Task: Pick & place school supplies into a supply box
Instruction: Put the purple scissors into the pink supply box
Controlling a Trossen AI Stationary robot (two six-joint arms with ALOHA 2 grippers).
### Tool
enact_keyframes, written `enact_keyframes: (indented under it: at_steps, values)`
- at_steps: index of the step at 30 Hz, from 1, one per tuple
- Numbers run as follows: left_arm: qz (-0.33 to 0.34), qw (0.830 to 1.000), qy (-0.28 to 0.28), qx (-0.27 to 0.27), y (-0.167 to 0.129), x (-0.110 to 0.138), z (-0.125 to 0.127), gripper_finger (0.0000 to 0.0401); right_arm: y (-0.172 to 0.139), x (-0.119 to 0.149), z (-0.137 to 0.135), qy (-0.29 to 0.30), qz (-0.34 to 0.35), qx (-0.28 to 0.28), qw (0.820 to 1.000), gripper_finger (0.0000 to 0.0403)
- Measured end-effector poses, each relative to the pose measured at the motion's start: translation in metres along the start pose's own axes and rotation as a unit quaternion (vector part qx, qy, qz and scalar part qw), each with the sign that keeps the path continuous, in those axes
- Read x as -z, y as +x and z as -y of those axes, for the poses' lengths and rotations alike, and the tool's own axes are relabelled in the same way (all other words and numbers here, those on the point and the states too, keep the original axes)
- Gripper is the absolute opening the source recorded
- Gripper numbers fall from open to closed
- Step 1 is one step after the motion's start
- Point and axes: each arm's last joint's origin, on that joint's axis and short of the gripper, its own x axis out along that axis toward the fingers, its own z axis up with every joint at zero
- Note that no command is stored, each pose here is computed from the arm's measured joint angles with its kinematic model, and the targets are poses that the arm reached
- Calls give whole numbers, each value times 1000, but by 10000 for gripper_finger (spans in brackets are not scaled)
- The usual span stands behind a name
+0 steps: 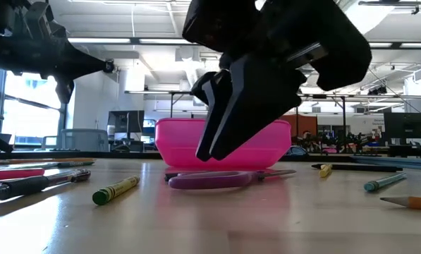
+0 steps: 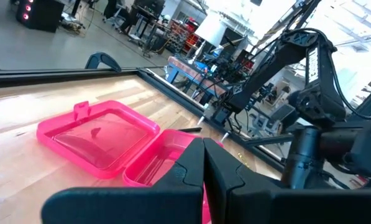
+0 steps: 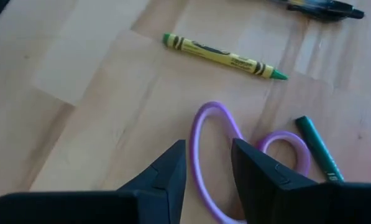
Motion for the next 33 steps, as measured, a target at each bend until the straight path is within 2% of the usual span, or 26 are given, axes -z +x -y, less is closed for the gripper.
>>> enact_keyframes:
  at_steps: [7, 16, 21, 26, 33]
  values:
    - [0, 1000, 0, 0, 0, 0, 0, 33, 6, 14, 0, 10, -18, -13, 1000, 108]
    - [0, 1000, -1, 0, 0, 0, 0, 33, 16, 36, 1, -8, 11, -3, 1000, 106]
    - [0, 1000, -1, 0, 0, 0, 0, 33, 18, 45, 1, -26, 6, -2, 1000, 66]
    - [0, 1000, -1, 0, 0, 0, 0, 33, 18, 40, 2, -1, 32, 0, 999, 8]
    - [0, 1000, -1, -1, 0, 0, 0, 33, 11, 1, -9, 30, 92, -55, 994, 12]
